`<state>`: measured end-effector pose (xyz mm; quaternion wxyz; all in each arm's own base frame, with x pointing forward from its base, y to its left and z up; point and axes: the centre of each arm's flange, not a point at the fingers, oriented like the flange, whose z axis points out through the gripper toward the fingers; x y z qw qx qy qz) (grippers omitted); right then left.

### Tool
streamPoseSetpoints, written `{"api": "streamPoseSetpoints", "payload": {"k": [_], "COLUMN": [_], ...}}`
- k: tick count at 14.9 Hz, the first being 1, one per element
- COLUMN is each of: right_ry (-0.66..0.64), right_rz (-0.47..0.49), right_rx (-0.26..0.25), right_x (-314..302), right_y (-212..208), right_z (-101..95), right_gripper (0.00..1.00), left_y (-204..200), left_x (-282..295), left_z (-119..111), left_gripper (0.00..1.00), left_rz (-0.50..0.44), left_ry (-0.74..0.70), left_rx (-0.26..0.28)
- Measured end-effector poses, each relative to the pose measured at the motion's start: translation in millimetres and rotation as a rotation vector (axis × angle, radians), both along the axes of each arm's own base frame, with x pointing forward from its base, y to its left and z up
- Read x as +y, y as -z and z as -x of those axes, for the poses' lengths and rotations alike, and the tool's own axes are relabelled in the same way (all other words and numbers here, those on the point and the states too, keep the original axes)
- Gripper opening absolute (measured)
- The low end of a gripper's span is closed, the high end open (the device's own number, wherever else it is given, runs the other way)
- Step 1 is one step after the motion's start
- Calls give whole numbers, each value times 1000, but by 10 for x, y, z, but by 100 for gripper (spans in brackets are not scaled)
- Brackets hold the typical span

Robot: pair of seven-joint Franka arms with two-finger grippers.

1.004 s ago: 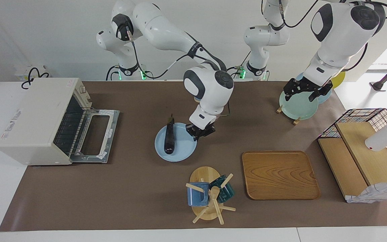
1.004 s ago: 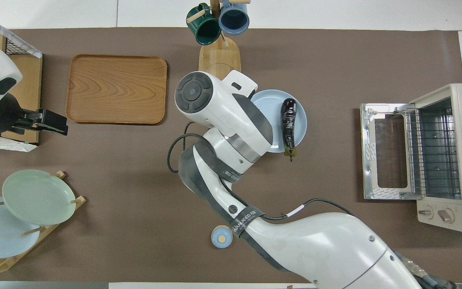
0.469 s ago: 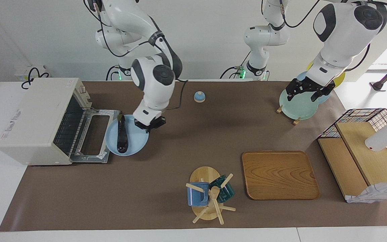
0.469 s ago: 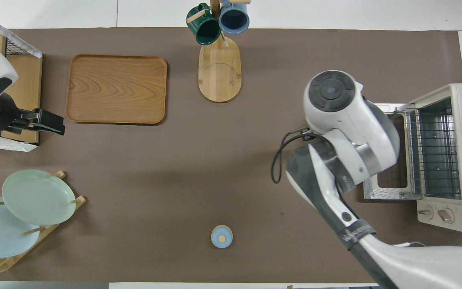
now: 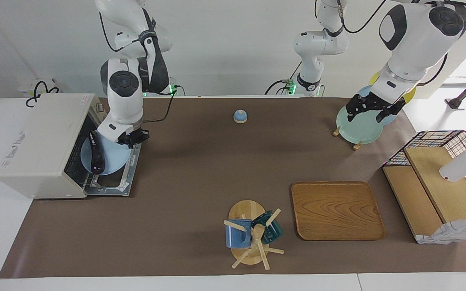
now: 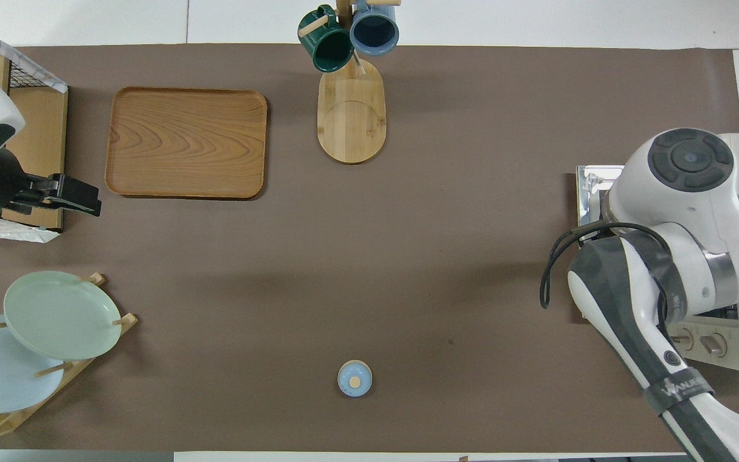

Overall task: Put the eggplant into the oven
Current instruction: 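Lower the eggplant into the oven and open the right gripper, then withdraw the right gripper out of the oven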

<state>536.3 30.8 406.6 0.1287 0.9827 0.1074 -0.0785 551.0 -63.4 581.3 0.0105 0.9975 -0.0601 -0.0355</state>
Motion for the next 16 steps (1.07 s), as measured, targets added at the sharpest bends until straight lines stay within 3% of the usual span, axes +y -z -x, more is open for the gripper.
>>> {"api": "streamPoseSetpoints", "payload": {"k": [5, 9, 13, 15, 16], "right_ry": [32, 37, 40, 42, 40], "right_rz": [-18, -30, -36, -36, -37], "right_rx": [-2, -38, -58, -61, -63], "right_x": [-548, -647, -693, -703, -693], "right_y": [125, 248, 284, 281, 270], "right_z": [68, 148, 166, 166, 161], "right_gripper": [2, 2, 9, 21, 21], "left_y": [2, -34, -36, -36, -36], "left_x": [9, 45, 46, 46, 46], "left_z": [0, 11, 11, 11, 11], "left_gripper": [100, 100, 100, 100, 100], "left_rz": [0, 0, 0, 0, 0], "left_ry": [-2, -8, -8, -8, -8], "left_rx": [0, -6, -6, -6, -6]}}
